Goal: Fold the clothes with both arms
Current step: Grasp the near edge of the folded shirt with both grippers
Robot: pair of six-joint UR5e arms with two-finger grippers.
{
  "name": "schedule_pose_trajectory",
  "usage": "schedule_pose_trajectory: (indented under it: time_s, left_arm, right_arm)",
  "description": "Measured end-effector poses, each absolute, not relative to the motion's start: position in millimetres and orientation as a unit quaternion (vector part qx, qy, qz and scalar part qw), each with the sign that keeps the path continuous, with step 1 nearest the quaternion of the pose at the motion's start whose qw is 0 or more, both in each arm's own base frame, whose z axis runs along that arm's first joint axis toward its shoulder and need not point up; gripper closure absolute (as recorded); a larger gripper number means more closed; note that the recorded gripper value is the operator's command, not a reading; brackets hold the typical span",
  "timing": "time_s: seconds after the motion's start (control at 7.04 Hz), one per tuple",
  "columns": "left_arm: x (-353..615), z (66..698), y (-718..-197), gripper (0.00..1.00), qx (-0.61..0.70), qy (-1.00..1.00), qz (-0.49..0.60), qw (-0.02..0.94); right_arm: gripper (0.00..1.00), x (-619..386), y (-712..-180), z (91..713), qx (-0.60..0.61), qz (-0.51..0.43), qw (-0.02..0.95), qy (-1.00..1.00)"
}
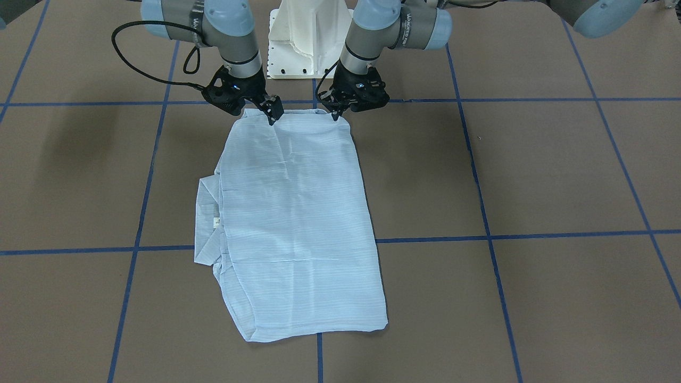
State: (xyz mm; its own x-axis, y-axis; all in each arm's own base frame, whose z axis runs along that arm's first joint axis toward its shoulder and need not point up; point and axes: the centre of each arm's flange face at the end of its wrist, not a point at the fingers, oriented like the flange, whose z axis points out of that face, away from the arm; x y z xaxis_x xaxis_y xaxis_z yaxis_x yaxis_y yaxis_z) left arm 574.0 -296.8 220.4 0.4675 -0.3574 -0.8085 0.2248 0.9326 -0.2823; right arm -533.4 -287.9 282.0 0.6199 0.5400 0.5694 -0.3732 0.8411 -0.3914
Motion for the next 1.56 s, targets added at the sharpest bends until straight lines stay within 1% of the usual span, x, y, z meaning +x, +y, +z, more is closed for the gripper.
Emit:
schedule_pose_trajectory:
  time_s: [0.28,0.99,1.14,1.42,1.56]
  left_arm:
    - [574,221,-297,1.00,-0.068,0.487,-0.171,0.854]
    - [576,222,-297,1.00,-0.068,0.486,-0.171,0.855]
    - [576,222,-297,1.00,-0.068,0.486,-0.171,0.855]
    - [575,222,-297,1.00,-0.068,0.485,-0.171,0.855]
    - [575,222,-297,1.00,-0.067,0.485,-0.171,0.855]
  right_arm:
    - [0.00,-543,-277,293,-0.122,0.249,0.899,-0.340]
    - [0.02,-550,-277,310,-0.120,0.251,0.903,-0.326]
    - [0.12,-550,-277,311,-0.120,0.251,0.904,-0.326]
    - [0.55,-550,-277,311,-0.120,0.251,0.904,-0.326]
    - [0.74,-551,-276,311,-0.120,0.251,0.904,-0.326]
